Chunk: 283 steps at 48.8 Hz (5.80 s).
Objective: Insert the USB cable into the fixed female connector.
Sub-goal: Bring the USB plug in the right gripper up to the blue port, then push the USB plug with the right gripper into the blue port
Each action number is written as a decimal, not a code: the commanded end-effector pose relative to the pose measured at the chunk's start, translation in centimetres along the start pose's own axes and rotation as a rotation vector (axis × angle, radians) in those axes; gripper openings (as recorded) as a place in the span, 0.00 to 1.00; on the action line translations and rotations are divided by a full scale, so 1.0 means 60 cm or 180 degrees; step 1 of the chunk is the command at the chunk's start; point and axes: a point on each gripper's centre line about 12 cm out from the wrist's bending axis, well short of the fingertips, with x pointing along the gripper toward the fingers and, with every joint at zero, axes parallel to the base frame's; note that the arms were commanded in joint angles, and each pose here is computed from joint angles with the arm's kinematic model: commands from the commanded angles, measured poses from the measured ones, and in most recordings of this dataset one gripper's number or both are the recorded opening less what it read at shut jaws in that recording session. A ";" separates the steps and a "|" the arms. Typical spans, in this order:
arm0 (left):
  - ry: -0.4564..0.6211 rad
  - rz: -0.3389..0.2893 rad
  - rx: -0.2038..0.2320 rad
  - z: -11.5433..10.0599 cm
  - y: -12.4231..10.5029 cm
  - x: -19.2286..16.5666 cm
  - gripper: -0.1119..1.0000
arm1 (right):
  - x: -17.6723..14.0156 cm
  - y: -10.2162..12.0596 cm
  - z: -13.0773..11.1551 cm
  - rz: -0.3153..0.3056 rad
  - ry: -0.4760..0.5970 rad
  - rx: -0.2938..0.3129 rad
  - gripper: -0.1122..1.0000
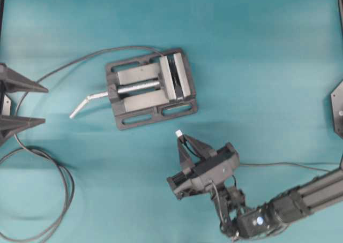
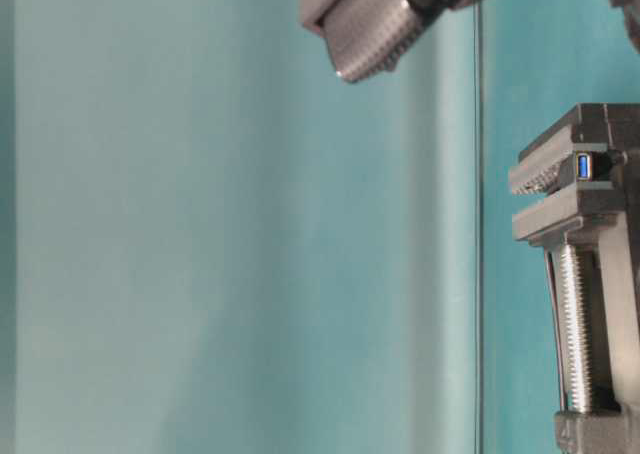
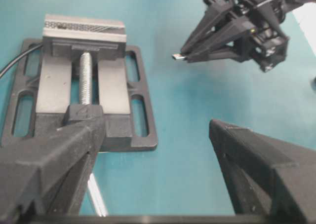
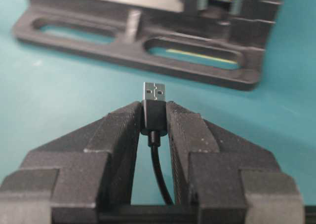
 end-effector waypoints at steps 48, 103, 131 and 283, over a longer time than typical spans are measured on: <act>0.0017 -0.0137 -0.0001 0.005 -0.011 0.002 0.99 | 0.006 0.030 0.025 -0.0567 -0.0306 0.0204 0.29; 0.0050 -0.0131 0.0000 0.000 -0.010 0.002 0.99 | 0.063 0.022 0.064 -0.0840 -0.0258 0.0062 0.29; 0.0050 -0.0131 0.0000 -0.001 -0.010 0.002 0.99 | 0.062 0.017 0.073 -0.0851 -0.0255 0.0078 0.29; 0.0099 -0.0151 0.0007 -0.009 -0.011 0.002 0.99 | 0.153 -0.009 0.117 -0.1065 -0.0206 0.0205 0.29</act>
